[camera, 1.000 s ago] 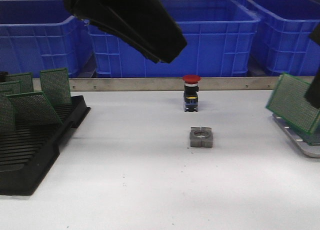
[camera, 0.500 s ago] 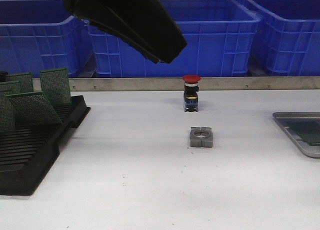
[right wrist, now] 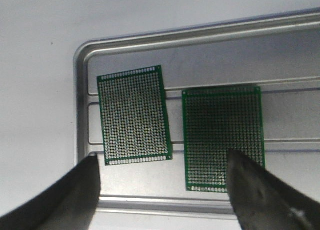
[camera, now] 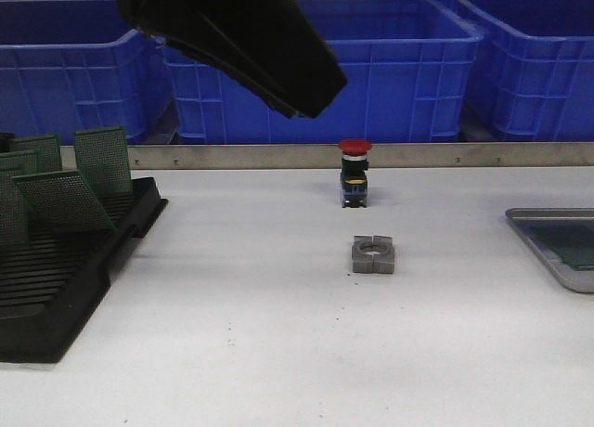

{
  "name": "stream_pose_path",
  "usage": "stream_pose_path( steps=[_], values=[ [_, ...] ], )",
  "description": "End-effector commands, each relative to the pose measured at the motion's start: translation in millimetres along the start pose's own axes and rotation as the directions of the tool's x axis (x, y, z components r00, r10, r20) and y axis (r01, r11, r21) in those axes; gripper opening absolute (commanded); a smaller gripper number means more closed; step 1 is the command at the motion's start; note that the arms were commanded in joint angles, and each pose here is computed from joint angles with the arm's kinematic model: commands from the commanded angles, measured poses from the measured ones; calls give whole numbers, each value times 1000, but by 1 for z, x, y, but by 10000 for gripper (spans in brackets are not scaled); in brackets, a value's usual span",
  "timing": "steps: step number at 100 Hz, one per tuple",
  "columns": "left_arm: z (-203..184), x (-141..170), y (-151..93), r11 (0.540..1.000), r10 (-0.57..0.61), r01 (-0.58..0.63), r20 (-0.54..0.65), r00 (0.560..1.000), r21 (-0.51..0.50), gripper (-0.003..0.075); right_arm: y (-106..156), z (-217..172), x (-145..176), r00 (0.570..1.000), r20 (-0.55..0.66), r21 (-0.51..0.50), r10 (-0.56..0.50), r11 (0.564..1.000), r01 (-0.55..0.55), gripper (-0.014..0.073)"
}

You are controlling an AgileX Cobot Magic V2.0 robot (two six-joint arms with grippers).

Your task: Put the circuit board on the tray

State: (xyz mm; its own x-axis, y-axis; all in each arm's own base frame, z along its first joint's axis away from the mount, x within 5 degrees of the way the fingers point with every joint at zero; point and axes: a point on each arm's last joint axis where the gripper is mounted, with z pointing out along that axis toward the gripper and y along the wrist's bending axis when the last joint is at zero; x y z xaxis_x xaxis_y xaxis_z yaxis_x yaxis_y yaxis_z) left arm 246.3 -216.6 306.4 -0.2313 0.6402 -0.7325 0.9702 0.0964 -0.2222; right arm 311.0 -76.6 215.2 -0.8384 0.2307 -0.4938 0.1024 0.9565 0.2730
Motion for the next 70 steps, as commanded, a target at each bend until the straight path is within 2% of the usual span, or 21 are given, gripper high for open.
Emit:
stream_pose_path(
  steps=[1,7,13,18,28,38,45,47,70],
  values=[
    [-12,-16,-12,1000,14,-15,74,997,11,549,6,-20,-16,997,74,-13,-8,1000,9,613],
    [-12,-16,-12,1000,12,-13,74,997,11,531,9,-24,-18,998,63,-33,-17,999,19,613],
    [-13,-15,-11,1000,9,-10,75,997,8,475,11,-27,-21,998,50,-52,-26,998,28,608],
    [-13,-15,-9,1000,8,-7,80,997,-9,380,13,-29,-21,999,40,-65,-30,997,33,578],
    [-15,-15,-5,999,2,1,89,996,-32,174,16,-32,-21,998,41,-71,-54,996,57,404],
    [-20,-12,-1,999,-17,20,89,996,-40,-20,19,-39,-20,995,50,-76,-87,993,91,129],
    [-24,-10,2,998,-23,27,88,996,-51,-17,22,-44,-20,991,64,-76,-118,990,122,-48],
    [-26,-9,4,998,-27,32,89,996,-53,-17,24,-45,-20,990,67,-77,-127,988,133,-73],
    [-54,0,14,985,-100,115,118,988,-128,-18,55,-59,-19,967,155,-85,-203,972,218,-59]
  ],
)
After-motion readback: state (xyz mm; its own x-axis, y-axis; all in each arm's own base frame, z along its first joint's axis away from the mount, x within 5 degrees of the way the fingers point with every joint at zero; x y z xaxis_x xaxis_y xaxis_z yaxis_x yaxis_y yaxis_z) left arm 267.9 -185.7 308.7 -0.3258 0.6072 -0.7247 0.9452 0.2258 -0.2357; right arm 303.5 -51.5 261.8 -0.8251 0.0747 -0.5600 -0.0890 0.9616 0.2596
